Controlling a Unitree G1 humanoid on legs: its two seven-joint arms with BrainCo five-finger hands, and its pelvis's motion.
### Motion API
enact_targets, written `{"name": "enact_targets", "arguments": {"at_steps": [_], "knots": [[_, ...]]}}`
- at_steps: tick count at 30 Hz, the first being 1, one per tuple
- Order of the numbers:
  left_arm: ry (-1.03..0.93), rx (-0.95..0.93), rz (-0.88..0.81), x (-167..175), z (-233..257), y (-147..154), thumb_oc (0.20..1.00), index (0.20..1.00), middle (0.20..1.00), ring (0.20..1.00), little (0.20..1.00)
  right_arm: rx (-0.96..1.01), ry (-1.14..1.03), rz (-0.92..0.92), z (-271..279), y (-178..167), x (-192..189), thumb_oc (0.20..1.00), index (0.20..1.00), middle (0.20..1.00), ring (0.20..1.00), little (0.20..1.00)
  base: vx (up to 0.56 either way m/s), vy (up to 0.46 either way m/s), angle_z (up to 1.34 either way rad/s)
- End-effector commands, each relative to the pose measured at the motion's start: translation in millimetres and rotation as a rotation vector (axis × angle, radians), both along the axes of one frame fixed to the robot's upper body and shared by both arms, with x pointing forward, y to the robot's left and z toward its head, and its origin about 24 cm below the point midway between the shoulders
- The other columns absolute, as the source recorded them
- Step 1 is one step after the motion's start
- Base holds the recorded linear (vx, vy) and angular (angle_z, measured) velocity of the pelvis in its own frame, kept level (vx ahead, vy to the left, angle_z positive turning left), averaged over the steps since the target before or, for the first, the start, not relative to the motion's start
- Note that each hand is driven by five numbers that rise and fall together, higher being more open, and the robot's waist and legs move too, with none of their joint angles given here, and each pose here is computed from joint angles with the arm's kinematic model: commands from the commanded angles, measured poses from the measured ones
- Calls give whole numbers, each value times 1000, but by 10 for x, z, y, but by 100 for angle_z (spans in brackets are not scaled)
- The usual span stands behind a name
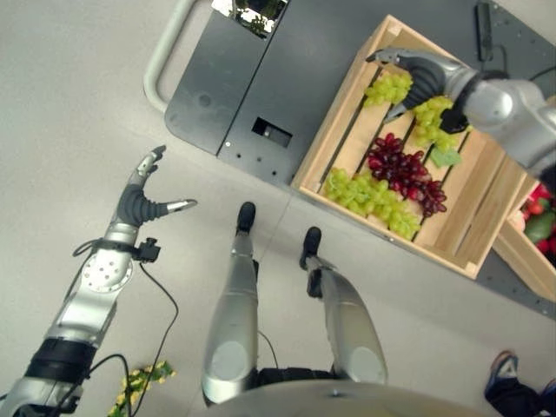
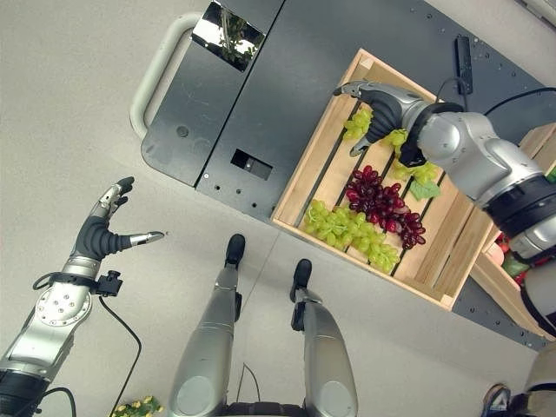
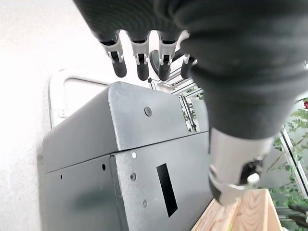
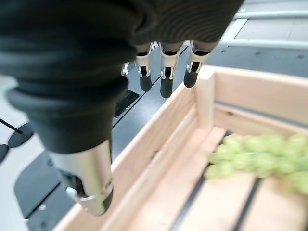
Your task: Pick up the fruits from the basket on one side to the basket on the other side
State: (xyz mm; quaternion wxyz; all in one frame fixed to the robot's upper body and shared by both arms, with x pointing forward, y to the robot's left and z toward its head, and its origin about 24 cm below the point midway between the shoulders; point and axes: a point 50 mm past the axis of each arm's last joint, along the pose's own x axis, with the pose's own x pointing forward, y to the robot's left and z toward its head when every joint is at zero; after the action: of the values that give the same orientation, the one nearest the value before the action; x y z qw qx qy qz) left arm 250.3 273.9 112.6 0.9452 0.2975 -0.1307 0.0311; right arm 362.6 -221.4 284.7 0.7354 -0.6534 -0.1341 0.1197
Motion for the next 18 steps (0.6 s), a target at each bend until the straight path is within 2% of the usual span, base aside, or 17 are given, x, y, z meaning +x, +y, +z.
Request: {"name": "enact_targets", "arguments": {"at_steps": [1,5,11,18], "knots": [[-81,31,-6,-109,173,42,1000,1000,1000,1000,1000,-9,10,-93,113,-255,-16,1000,1000,1000,1000,1000,0,0,0],[-74,33,-2,-108,158,44,1000,1000,1000,1000,1000,6,56,-127,-4,-308,41,1000,1000,1000,1000,1000,0,0,0],[-59,38,14,-117,112,52,1000,1000,1000,1000,1000,-14,97,-100,-168,-211,71,1000,1000,1000,1000,1000,0,6,-5],[-56,39,22,-113,98,54,1000,1000,1000,1000,1000,-4,116,-131,-297,-301,61,1000,1000,1000,1000,1000,1,0,-1]]}}
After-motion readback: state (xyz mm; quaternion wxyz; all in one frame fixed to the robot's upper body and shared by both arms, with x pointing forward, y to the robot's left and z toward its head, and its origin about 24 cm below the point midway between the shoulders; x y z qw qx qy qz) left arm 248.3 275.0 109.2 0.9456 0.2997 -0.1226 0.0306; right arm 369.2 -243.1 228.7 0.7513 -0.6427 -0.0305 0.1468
